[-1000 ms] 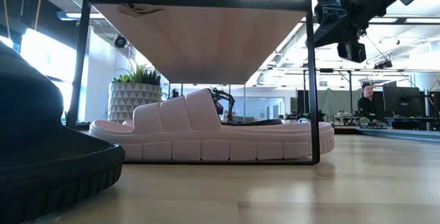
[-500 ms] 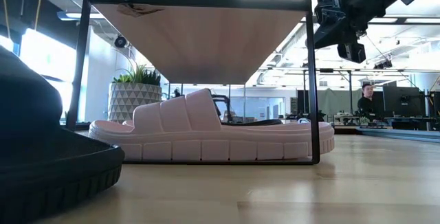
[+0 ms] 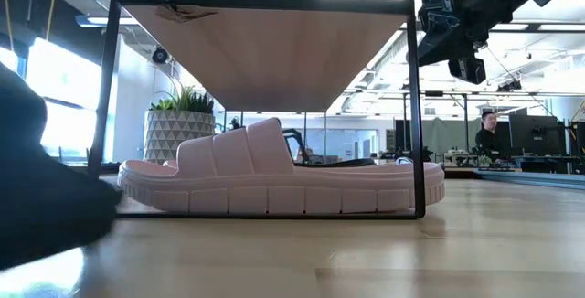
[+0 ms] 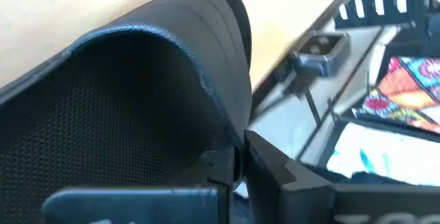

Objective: Pick and place slides into the shelf
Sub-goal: Put the right black slide on the shelf

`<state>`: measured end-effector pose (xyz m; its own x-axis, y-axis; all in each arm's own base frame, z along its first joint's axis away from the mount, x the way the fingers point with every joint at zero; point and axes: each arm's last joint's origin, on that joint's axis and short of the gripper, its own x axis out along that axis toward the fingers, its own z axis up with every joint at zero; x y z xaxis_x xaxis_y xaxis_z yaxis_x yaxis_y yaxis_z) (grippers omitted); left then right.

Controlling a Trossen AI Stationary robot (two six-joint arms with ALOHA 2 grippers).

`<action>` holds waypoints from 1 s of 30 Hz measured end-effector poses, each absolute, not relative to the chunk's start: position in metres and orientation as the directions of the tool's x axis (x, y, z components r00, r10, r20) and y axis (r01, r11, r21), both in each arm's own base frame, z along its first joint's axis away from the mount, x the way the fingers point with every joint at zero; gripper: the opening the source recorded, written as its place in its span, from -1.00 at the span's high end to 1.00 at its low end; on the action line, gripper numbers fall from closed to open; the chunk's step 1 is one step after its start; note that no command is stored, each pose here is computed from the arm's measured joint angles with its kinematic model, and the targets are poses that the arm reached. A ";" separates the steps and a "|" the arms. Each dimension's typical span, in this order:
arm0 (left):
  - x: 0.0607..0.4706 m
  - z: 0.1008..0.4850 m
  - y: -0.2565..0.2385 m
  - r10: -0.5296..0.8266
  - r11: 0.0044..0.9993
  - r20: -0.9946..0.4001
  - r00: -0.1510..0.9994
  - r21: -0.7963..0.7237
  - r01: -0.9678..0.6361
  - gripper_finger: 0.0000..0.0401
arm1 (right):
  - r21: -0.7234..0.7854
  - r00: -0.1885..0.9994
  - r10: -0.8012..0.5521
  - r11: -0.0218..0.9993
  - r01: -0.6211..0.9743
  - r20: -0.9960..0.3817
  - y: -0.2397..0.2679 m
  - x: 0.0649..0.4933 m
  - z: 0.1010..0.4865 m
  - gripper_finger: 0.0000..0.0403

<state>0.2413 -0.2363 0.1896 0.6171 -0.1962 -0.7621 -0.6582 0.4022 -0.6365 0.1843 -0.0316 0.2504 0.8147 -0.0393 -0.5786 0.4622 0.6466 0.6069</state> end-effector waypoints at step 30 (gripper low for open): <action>0.209 0.431 -0.202 -0.278 0.829 -0.800 0.532 -0.479 -0.288 0.99 | 0.667 0.984 0.166 0.740 -0.081 -0.065 -0.029 0.204 0.299 1.00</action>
